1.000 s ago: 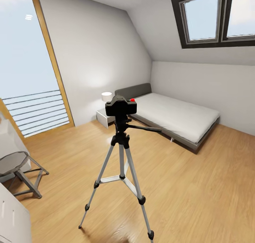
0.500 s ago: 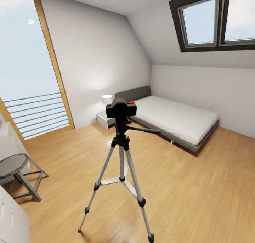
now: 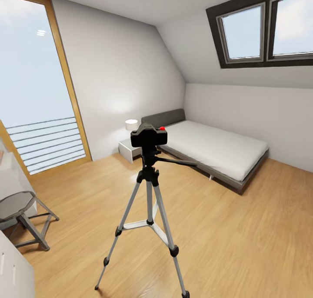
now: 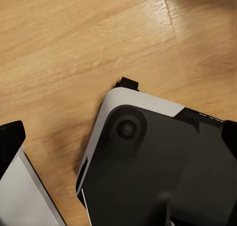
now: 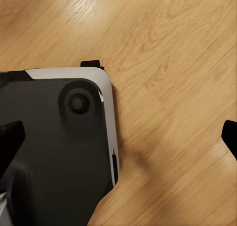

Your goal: Attach the digital camera to the camera tripod in the bedroom.

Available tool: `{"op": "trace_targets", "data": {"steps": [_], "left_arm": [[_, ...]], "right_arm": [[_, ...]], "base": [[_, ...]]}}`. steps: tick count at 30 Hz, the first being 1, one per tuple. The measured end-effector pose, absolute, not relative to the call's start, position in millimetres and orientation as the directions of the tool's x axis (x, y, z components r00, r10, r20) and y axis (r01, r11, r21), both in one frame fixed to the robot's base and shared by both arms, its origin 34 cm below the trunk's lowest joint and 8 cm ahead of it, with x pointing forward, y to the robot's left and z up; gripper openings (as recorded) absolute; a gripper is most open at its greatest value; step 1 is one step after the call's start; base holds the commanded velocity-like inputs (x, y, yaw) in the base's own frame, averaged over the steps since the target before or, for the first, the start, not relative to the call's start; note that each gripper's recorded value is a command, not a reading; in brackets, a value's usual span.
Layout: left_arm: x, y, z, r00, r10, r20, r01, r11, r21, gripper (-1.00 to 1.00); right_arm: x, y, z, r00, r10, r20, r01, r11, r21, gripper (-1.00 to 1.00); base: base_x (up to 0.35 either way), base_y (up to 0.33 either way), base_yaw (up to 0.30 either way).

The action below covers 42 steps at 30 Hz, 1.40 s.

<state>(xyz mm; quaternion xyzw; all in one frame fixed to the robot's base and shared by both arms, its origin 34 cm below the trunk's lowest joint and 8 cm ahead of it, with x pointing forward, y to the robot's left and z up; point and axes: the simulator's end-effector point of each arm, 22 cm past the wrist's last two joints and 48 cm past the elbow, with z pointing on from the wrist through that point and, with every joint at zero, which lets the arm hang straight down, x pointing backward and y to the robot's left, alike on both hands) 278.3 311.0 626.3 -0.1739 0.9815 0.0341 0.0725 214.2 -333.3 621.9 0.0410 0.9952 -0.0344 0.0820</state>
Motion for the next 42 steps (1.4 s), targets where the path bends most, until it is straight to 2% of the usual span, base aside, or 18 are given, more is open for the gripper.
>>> {"op": "trace_targets", "data": {"steps": [42], "left_arm": [[303, 311, 638, -0.917, -0.336, -0.216, -0.348, 0.937, 0.019, 1.00]], "right_arm": [[239, -333, 629, -0.971, 0.076, -0.229, 0.091, 0.994, -0.056, 1.00]], "base": [[0.000, 0.000, 0.000]]}}
